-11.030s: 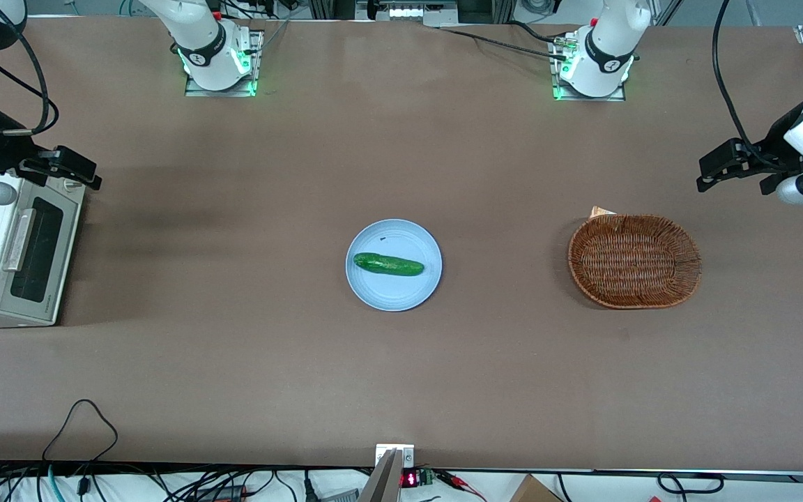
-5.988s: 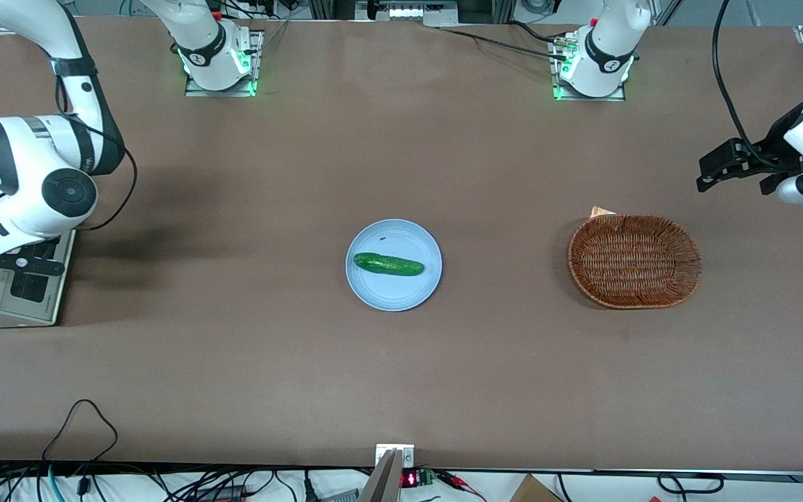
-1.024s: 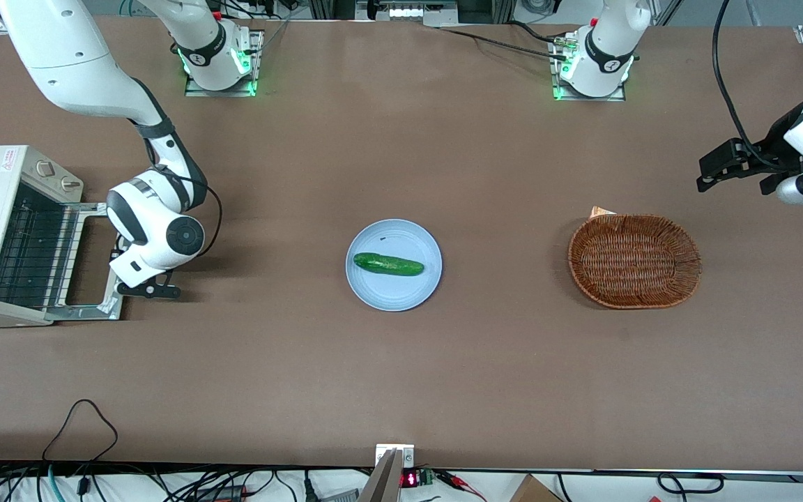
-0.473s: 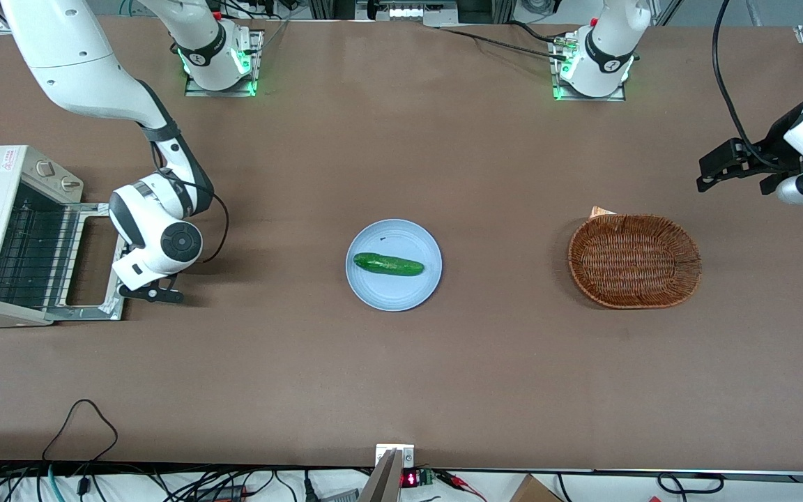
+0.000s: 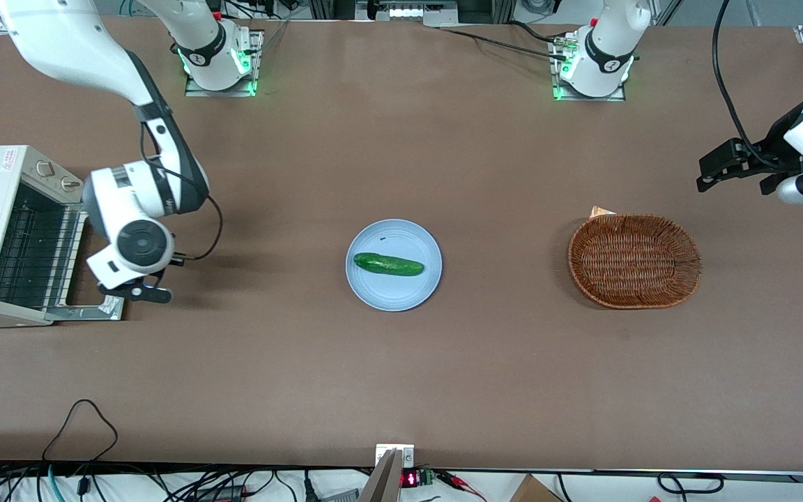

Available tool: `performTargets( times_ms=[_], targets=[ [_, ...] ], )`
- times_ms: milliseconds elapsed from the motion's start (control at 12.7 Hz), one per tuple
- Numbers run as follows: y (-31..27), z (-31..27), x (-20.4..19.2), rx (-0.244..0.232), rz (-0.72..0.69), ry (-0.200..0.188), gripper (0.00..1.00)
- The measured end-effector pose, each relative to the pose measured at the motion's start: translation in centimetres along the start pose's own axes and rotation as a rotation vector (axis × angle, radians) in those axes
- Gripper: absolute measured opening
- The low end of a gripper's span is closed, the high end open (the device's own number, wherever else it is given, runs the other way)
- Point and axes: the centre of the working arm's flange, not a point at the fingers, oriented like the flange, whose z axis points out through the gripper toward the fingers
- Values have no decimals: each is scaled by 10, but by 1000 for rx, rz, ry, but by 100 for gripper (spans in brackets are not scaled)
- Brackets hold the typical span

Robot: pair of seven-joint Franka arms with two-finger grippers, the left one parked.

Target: Open oven door with right arm only

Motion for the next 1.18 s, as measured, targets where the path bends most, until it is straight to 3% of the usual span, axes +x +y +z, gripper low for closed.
performTargets(
  times_ms=[236, 394, 709, 867, 1182],
  targets=[
    [25, -59, -3, 120, -26, -94, 80],
    [49, -91, -7, 204, -29, -135, 100],
    [122, -139, -22, 418, 5, -125, 100],
    [155, -162, -38, 501, 27, -107, 100],
    [166, -196, -66, 524, 15, -68, 100]
  ],
)
